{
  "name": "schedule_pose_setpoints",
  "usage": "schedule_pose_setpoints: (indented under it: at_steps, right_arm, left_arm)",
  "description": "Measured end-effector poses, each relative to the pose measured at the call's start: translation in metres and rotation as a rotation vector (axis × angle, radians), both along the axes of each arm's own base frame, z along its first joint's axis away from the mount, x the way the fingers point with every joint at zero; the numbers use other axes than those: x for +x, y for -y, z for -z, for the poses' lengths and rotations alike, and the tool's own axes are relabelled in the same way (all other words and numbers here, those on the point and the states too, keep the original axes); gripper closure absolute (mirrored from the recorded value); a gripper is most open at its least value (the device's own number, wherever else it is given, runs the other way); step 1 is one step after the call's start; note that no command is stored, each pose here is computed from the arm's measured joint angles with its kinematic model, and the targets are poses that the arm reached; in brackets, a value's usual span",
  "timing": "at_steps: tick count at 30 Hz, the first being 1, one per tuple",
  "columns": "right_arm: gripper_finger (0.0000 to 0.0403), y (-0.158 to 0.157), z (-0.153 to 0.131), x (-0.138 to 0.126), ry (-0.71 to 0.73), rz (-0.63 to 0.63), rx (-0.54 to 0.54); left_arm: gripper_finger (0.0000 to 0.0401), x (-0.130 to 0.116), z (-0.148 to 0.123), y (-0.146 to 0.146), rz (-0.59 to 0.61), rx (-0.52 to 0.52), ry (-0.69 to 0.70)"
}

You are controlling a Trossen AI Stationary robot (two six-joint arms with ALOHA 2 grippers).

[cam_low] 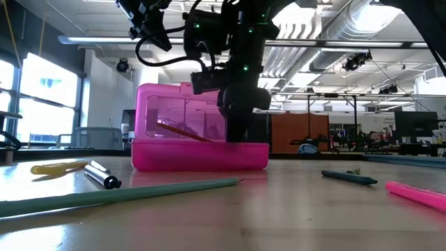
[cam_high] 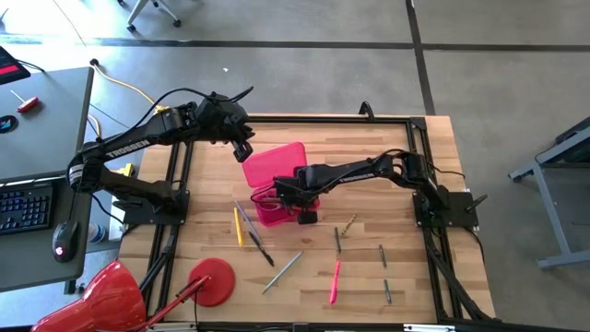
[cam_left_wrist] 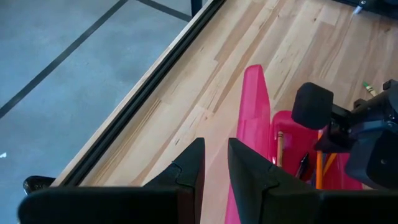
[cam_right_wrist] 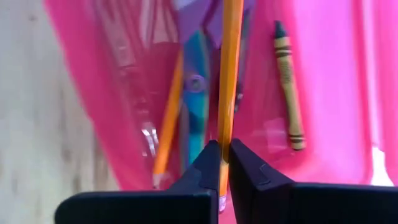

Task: Pick & place school supplies into a supply box
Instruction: Put the yellow pencil into the pink supply box, then put the green crayon into the pink supply box

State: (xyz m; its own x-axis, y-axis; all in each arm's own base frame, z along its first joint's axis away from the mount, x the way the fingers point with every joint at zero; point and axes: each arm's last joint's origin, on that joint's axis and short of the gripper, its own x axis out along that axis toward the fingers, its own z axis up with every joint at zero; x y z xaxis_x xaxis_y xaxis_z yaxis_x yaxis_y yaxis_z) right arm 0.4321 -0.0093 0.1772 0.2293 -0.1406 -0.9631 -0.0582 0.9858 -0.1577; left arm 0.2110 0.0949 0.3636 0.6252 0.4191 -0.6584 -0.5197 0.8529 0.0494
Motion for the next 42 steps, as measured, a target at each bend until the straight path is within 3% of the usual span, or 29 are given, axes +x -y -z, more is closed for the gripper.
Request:
schedule_pose_setpoints:
  at_steps: [14, 23, 27, 32, 36, 42]
  right_arm:
    - [0.0296, 0.002, -0.003, -0.004, -0.027, 0.028, -0.121]
    - [0.0290, -0.033, -0.051, -0.047, -0.160, 0.090, -0.126]
    - [0.0290, -0.059, -0.062, -0.062, -0.218, 0.016, -0.038]
    - [0.0290, -0.090, -0.054, -0.077, -0.183, -0.122, 0.002]
    - [0.0290, -0.098, -0.034, -0.103, -0.138, -0.207, -0.006]
    - [0.0290, -0.087, -0.015, -0.137, 0.120, -0.284, 0.053]
  left_arm:
    - [0.0300, 0.000, 0.000, 0.000, 0.000, -0.001, 0.000]
    - [0.0300, 0.000, 0.000, 0.000, 0.000, -0.001, 0.000]
    - [0.0300, 0.000, 0.000, 0.000, -0.001, 0.000, 0.000]
    - [0.0300, 0.000, 0.000, 0.000, -0.001, 0.000, 0.000]
    - [0.0300, 0.000, 0.000, 0.000, -0.001, 0.000, 0.000]
    - [0.0300, 0.000, 0.000, 0.000, -0.007, -0.004, 0.005]
